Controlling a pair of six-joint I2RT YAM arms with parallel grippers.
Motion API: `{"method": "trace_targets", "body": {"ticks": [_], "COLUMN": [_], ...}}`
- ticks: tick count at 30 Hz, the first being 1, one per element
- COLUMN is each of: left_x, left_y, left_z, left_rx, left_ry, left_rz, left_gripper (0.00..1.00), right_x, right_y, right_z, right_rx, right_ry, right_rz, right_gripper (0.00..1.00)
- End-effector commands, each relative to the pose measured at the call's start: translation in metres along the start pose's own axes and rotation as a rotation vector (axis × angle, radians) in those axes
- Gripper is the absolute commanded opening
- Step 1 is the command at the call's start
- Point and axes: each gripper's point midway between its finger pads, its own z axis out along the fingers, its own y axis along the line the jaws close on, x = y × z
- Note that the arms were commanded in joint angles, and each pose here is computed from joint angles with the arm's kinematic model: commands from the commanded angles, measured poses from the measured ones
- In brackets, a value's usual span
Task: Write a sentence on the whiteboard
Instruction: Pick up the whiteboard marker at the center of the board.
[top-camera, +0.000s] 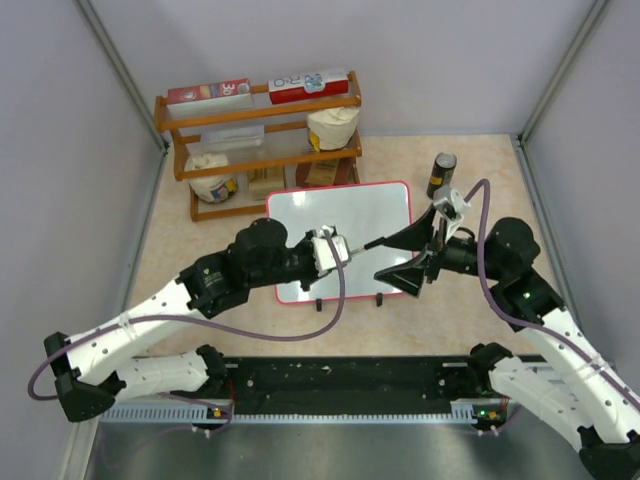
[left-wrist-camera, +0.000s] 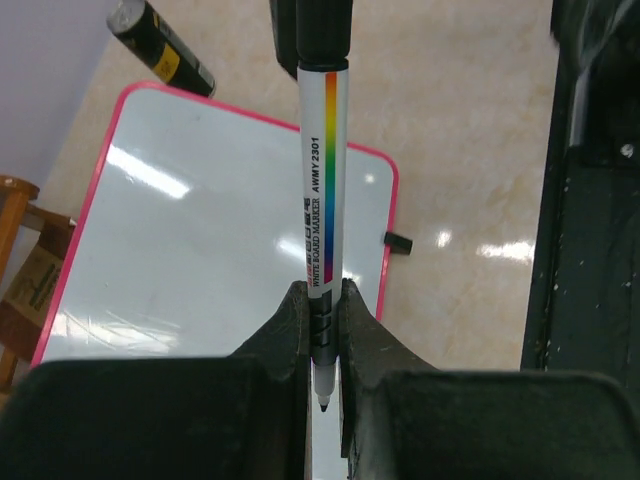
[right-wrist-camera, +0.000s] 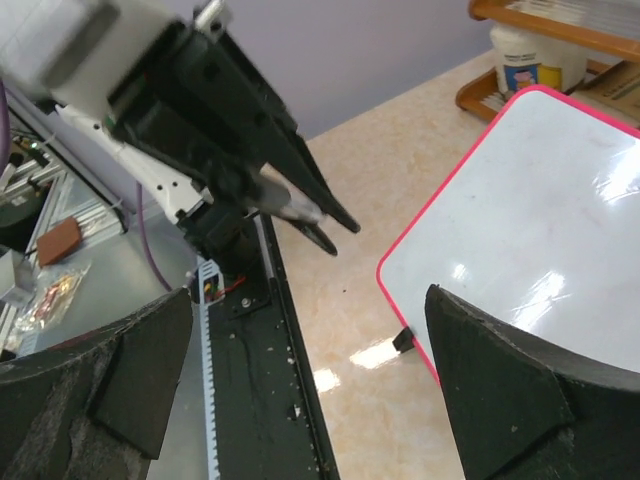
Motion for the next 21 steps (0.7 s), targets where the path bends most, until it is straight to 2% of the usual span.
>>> {"method": "trace_targets", "body": {"ticks": [1, 6, 12, 15, 16, 18, 21], "left_x": [-0.082, -0.108, -0.114, -0.11, -0.109, -0.107, -0.107], "left_y": [0.003, 0.009, 0.005, 0.002, 0.001, -0.001, -0.003], "left_z": [-0.012, -0.019, -0.009, -0.004, -0.002, -0.001, 0.0], "left_rx": [0.125, 0.216, 0.3, 0.331, 0.337, 0.348, 0.359], "left_ry": [-0.269, -0.364, -0.354, -0.337, -0.333, -0.329, -0.33], "left_rz": [-0.12, -0.192, -0.227, -0.237, -0.24, -0.243, -0.245], "left_gripper": [0.0, 0.0, 0.0, 0.0, 0.0, 0.0, 0.0], "right_x": [-0.017, -0.025, -0.046, -0.052, -0.054, -0.055, -0.058], "right_y": [0.024, 0.038, 0.043, 0.04, 0.039, 0.036, 0.035], "right_z": [0.003, 0.009, 0.017, 0.021, 0.022, 0.026, 0.028], "right_rx": [-0.161, -0.23, -0.225, -0.22, -0.218, -0.211, -0.216], "right_ry": [-0.077, -0.118, -0.198, -0.213, -0.217, -0.222, -0.238], "right_rz": [-0.087, -0.106, -0.128, -0.121, -0.116, -0.101, -0.088], "right_gripper": [0.96, 0.89, 0.82, 0.74, 0.65, 0.55, 0.53]}}
